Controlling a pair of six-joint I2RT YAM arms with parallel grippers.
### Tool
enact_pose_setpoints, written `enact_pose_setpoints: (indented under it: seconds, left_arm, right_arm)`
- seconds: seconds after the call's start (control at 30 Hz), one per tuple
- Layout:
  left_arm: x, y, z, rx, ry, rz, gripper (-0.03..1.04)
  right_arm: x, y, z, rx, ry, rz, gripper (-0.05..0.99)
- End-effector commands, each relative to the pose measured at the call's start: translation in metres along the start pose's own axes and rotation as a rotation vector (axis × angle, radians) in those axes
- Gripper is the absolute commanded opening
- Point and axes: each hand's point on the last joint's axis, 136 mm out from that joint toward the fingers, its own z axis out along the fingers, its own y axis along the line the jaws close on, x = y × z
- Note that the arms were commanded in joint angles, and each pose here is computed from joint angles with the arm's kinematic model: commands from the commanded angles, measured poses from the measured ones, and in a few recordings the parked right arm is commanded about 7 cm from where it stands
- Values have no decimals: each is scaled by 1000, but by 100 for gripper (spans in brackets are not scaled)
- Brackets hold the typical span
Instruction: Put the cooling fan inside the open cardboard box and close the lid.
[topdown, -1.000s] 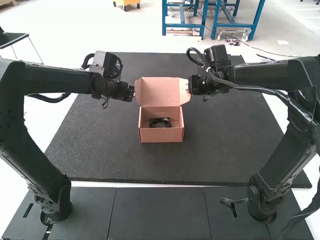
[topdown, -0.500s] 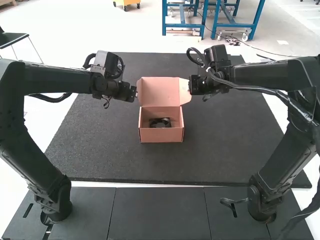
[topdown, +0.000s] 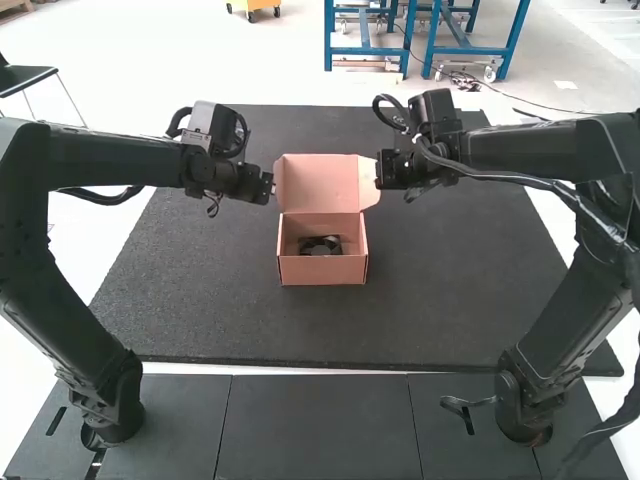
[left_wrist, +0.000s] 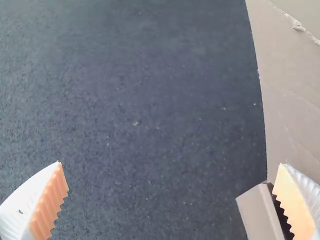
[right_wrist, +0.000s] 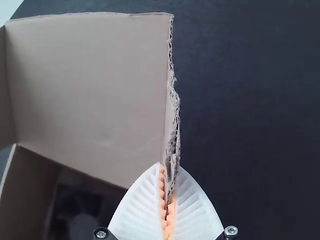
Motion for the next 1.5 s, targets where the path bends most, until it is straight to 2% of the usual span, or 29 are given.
enact_pose_setpoints:
  seconds: [0.0, 0.63, 0.77, 1.13, 1.47]
  left_arm:
    - [-19, -7, -5, 20, -41, -8, 97]
    - [-23, -9, -12, 23, -40, -2, 97]
    - [-22, -9, -13, 24, -34, 3, 97]
    - [-12, -27, -16, 79, -5, 19, 97]
    - [-3, -25, -23, 76, 28, 26, 97]
  right_arm:
    - [-20, 6, -5, -26, -35, -19, -2]
    - [12, 50, -2, -133, 82, -70, -2]
    - [17, 53, -2, -137, 98, -74, -2]
    - [29, 52, -3, -131, 144, -78, -2]
    - [44, 50, -5, -125, 205, -97, -2]
